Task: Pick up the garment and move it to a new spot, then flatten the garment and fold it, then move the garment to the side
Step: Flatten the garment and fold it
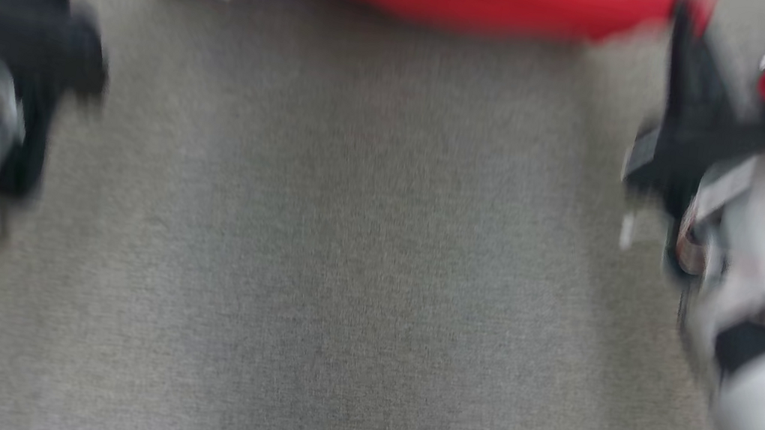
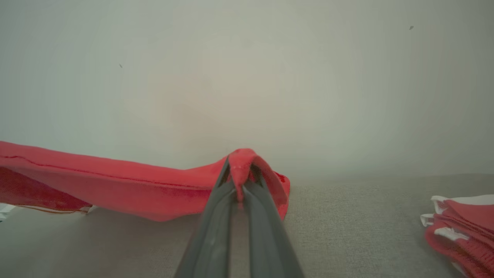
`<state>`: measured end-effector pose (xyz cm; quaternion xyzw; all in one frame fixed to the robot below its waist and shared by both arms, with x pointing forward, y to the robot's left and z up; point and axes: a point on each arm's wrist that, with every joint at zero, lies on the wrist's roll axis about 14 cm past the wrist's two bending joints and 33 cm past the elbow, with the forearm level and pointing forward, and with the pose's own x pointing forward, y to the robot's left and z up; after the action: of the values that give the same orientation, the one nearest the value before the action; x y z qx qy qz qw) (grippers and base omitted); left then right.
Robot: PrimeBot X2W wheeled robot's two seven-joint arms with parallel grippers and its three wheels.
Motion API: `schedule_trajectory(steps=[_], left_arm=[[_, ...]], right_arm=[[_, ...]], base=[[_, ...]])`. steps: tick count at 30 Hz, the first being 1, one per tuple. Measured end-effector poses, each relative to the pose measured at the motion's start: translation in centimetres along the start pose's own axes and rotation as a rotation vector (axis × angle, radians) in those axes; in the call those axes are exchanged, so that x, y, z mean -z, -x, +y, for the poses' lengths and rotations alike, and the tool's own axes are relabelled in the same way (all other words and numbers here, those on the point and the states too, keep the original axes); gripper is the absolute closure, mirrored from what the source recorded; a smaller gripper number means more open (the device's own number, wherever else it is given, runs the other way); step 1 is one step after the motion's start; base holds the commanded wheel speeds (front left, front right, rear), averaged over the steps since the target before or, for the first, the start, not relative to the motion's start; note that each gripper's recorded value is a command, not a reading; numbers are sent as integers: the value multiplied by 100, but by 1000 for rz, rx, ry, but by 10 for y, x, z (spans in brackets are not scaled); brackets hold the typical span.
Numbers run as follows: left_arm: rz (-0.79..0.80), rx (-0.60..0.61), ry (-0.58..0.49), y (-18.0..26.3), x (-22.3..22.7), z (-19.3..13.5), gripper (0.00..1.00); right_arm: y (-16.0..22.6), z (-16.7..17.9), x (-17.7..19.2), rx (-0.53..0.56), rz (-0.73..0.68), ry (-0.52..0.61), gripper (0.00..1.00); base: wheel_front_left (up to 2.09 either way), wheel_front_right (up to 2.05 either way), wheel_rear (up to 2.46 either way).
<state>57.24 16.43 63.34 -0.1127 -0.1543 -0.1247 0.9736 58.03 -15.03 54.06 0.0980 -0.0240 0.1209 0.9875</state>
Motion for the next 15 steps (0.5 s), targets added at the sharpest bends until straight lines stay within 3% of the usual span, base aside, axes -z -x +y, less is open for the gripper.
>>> schedule_trajectory(steps=[6,7,15], left_arm=[[84,-140,111,103,21,-1,100],[84,-140,111,103,21,-1,100],[221,-255,203,212,42,-22,100]], right_arm=[[94,-7,44,35,113,-87,100],[94,-7,44,35,113,-87,100],[199,-11,79,112,259,-158,100]], base=[[0,0,0],[0,0,0],[0,0,0]])
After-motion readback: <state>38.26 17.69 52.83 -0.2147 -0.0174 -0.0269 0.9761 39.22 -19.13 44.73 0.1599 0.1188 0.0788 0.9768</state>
